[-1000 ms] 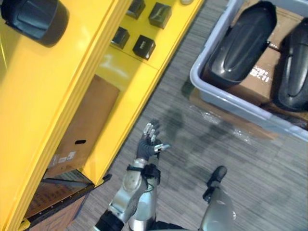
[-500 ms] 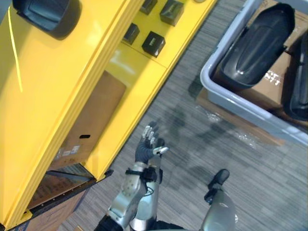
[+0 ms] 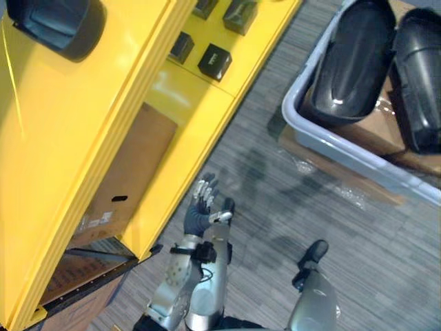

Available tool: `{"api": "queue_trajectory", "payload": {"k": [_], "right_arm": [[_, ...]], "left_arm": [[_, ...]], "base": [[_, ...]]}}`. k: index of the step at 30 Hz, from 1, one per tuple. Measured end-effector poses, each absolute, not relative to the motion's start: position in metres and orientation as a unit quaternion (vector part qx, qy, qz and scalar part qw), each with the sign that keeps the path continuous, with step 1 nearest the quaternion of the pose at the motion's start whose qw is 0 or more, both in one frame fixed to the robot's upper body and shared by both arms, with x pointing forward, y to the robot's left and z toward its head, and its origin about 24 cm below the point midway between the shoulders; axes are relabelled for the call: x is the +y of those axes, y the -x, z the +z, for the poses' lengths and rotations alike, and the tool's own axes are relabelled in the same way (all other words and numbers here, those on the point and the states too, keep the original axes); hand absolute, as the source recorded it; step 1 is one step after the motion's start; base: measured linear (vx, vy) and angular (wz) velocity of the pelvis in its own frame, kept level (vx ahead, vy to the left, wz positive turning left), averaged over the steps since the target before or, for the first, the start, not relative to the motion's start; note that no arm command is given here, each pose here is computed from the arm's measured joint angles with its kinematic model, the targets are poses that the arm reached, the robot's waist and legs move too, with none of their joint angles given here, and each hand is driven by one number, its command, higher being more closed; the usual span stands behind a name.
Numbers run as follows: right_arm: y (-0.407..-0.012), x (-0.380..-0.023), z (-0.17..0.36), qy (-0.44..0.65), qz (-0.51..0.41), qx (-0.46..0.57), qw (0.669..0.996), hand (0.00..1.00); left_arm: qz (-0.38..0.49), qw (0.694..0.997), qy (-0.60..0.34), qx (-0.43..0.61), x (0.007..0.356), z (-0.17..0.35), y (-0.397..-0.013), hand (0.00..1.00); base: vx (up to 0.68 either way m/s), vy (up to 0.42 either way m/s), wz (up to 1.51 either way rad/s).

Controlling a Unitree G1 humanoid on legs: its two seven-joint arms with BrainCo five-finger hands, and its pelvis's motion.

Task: Walk over and take plastic housings, then place them on the shelf

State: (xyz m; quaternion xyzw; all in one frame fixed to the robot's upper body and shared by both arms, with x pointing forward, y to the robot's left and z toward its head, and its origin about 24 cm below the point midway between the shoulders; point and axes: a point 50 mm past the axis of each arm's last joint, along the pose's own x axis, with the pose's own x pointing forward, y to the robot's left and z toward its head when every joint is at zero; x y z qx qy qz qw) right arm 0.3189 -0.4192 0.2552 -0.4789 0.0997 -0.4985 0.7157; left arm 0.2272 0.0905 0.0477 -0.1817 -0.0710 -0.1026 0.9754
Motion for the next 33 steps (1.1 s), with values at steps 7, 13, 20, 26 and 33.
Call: {"api": "queue_trajectory", "payload": {"k": [7,13,20,26,33], "right_arm": [[-0.324,-0.414,0.253,0.454,-0.491,0.089,0.738,1.00],[-0.325,-0.413,0.249,0.427,-0.497,0.087,0.750,1.00],[-0.328,-0.405,0.243,0.407,-0.514,0.047,0.754,1.00],[-0.332,-0.395,0.242,0.389,-0.523,0.000,0.758,1.00],[-0.334,-0.391,0.218,0.351,-0.514,0.025,0.782,1.00]], "left_arm": [[-0.102,0.976,0.179,-0.071,0.092,0.048,-0.227,0.00],[-0.102,0.976,0.179,-0.072,0.092,0.048,-0.227,0.00],[-0.093,0.976,0.183,-0.076,0.097,0.050,-0.225,0.00],[-0.087,0.975,0.185,-0.084,0.100,0.053,-0.225,0.00],[-0.087,0.975,0.184,-0.085,0.100,0.054,-0.225,0.00]], "base": [[-0.01,-0.017,-0.02],[-0.03,-0.034,0.01],[-0.03,-0.039,0.00],[-0.05,-0.045,-0.06],[-0.03,-0.058,-0.03]]}}
